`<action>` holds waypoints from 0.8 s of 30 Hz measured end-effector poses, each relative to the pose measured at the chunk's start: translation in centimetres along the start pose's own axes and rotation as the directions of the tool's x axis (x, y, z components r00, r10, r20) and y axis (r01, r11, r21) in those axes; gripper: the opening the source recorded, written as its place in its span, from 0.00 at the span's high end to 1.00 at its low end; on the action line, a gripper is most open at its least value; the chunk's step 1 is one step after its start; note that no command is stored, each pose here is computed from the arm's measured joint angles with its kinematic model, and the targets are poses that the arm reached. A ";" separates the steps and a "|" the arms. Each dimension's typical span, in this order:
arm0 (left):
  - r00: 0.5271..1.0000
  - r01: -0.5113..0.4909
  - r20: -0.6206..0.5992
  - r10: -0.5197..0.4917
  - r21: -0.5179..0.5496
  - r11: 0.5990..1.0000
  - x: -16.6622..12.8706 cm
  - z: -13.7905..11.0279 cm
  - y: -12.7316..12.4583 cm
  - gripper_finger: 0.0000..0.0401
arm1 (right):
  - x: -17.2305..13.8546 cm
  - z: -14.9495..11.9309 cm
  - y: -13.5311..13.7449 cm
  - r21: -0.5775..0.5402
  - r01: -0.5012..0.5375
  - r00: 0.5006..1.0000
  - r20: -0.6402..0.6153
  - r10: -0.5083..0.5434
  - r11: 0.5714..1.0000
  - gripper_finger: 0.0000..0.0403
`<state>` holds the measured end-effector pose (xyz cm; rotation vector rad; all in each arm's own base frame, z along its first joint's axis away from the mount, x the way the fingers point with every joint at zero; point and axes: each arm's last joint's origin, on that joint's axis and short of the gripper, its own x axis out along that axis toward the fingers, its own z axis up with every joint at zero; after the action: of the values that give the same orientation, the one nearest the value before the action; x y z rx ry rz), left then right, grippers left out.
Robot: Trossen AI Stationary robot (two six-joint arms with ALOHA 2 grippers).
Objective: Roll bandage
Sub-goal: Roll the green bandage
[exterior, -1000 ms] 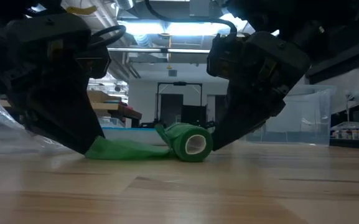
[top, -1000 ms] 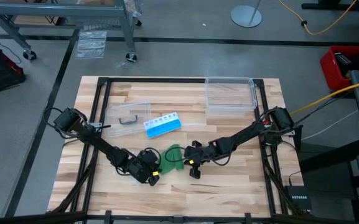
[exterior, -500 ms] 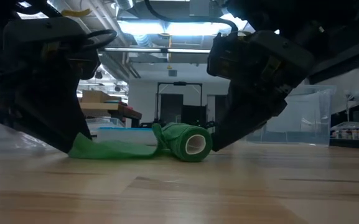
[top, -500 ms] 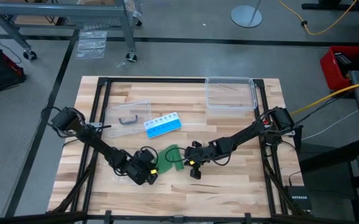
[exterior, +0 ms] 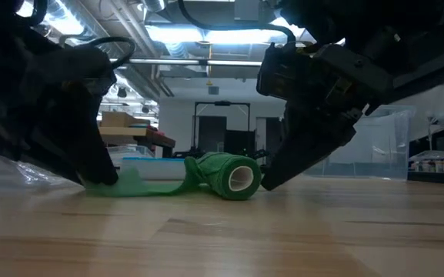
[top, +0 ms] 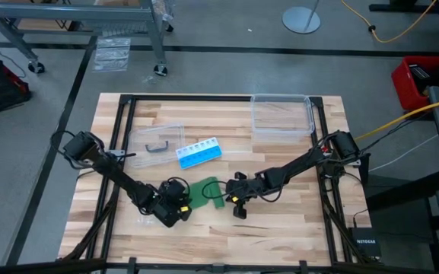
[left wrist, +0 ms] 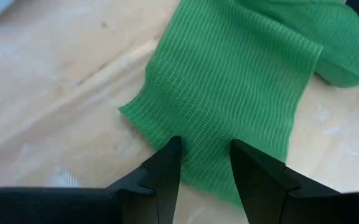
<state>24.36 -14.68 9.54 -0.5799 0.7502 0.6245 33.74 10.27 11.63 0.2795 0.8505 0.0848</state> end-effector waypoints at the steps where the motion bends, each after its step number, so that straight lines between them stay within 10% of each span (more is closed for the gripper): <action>1: 1.000 0.004 0.009 -0.004 0.008 1.000 0.1 0.1 0.0 0.66 | -0.1 0.1 -0.1 -0.006 0.001 1.000 0.001 -0.001 1.000 1.00; 24: 0.992 -0.121 0.022 0.122 -0.038 0.992 1.8 2.6 1.4 0.66 | -9.1 1.5 -0.7 -0.150 0.322 0.944 -0.019 -0.328 0.935 1.00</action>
<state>25.55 -11.37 9.36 -0.5619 0.7564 0.7574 28.85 7.59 19.01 -0.0023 0.9198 -0.1570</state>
